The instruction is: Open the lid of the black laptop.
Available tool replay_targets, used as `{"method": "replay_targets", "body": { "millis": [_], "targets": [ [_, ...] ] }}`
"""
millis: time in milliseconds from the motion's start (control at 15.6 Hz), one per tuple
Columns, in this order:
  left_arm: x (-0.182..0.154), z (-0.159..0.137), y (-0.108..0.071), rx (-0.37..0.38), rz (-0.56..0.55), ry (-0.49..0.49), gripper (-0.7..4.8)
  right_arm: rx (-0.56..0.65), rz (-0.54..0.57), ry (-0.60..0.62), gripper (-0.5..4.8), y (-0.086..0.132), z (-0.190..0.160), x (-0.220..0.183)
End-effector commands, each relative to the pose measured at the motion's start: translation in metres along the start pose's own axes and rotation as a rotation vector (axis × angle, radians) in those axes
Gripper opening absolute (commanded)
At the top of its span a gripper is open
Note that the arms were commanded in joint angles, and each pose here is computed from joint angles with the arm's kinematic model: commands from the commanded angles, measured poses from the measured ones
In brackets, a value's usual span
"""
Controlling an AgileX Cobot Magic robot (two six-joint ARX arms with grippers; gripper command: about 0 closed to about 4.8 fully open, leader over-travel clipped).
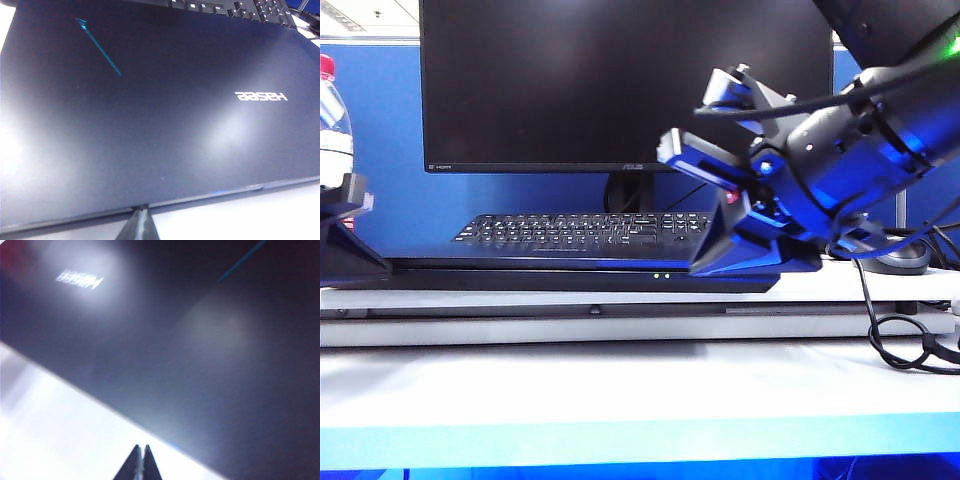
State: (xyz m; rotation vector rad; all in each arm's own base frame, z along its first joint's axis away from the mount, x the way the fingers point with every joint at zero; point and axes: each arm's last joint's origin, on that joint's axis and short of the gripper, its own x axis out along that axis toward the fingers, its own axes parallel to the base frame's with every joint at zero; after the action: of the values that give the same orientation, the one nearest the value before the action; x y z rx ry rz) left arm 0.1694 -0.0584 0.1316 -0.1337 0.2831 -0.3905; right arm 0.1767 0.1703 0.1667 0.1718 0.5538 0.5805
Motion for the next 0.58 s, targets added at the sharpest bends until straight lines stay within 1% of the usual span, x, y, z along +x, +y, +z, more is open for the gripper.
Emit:
{"method": "replay_targets", "body": {
  "millis": [64,256,448,576],
  "targets": [
    [0.0013,0.006,-0.0004,0.01,0.006,-0.042,-0.05,0.008,-0.013,-0.036,-0.01,-0.0033,0.005,0.0008],
    [0.0013,0.0061,-0.0004,0.01,0.006,-0.043,-0.05,0.017,-0.031,-0.043,-0.01,-0.0093,0.0069,0.002],
    [0.0013,0.0061,-0.0004,0.01,0.006,-0.043,-0.05,0.015,-0.034,-0.025,-0.01,-0.0103,0.0035,0.0057],
    [0.0014,0.0062,-0.0004,0.011,0.006,-0.043,-0.05,0.017,-0.025,-0.048,-0.01,-0.0096,0.0052,0.0069]
  ]
}}
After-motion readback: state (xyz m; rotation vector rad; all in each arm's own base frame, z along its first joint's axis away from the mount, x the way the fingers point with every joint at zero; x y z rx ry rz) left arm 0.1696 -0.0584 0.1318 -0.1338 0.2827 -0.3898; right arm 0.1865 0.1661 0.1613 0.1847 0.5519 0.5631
